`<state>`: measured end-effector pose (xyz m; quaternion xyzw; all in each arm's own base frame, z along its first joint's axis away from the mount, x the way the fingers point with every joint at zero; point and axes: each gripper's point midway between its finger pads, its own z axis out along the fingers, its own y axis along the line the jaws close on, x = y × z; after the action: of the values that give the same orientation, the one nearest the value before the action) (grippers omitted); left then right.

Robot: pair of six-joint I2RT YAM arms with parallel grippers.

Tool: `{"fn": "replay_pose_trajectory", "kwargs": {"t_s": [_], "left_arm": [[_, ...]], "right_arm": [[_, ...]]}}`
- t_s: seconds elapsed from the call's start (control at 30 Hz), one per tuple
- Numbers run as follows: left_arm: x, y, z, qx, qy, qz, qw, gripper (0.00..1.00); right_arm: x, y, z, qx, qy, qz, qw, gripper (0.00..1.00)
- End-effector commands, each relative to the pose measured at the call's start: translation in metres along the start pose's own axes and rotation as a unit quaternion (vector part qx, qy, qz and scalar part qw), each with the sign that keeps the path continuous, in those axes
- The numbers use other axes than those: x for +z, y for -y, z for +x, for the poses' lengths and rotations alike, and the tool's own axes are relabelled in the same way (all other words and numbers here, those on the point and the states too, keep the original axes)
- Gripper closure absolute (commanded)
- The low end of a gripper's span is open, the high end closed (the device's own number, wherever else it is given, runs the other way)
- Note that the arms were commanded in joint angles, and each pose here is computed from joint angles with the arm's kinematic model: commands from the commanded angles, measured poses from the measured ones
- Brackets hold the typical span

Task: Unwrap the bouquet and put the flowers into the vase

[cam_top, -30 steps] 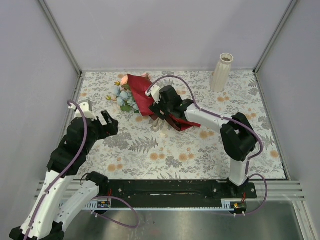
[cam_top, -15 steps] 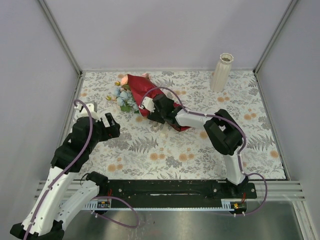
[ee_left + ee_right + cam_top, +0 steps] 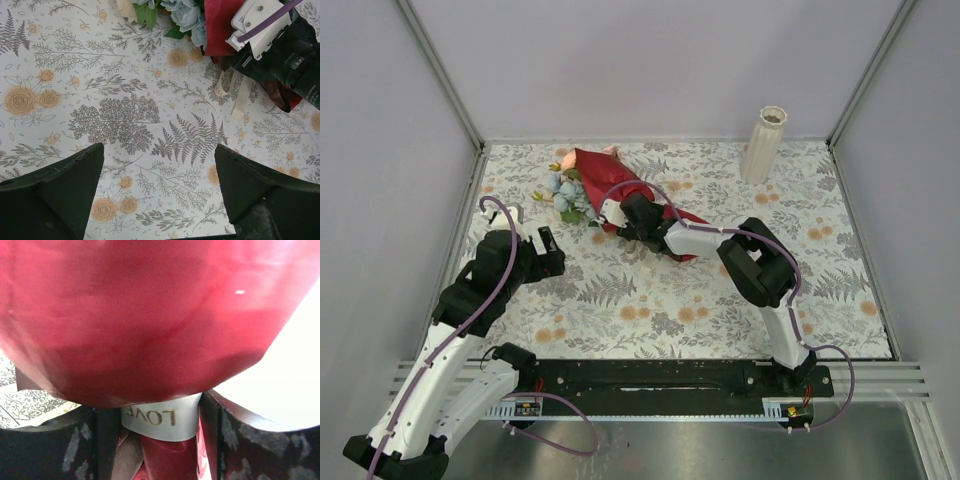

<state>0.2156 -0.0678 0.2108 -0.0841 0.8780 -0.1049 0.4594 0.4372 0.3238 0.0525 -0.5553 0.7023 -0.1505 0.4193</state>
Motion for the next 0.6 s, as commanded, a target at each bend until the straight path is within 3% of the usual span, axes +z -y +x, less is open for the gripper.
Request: {"fn": "replay_pose_trajectory", "kwargs": {"t_s": [0.0,0.17,0.33,0.5,0.57], "left_arm": [[-0.003,0.006,-0.019,0.001,0.033,0.014,0.999,0.04],[0.001,0.012,-0.020,-0.007,0.034,0.021,0.999,0.05],[0.002,0.029,-0.025,-0.013,0.026,0.059,0.998,0.05],[0.001,0.034,-0.025,-0.006,0.015,0.069,0.998,0.05],[0.001,0.034,-0.025,-0.006,0.015,0.067,0.998,0.05]], "right_arm": [[-0.008,0.022,-0.030,0.048,0.036,0.023,0.998,0.40],[-0.027,0.020,-0.042,0.137,0.070,0.002,0.988,0.64],[-0.056,-0.001,-0.064,0.246,0.107,-0.086,0.960,0.84],[-0.106,-0.020,-0.107,0.357,0.181,-0.215,0.891,0.86],[-0.124,-0.018,-0.119,0.423,0.205,-0.253,0.846,0.86]]}}
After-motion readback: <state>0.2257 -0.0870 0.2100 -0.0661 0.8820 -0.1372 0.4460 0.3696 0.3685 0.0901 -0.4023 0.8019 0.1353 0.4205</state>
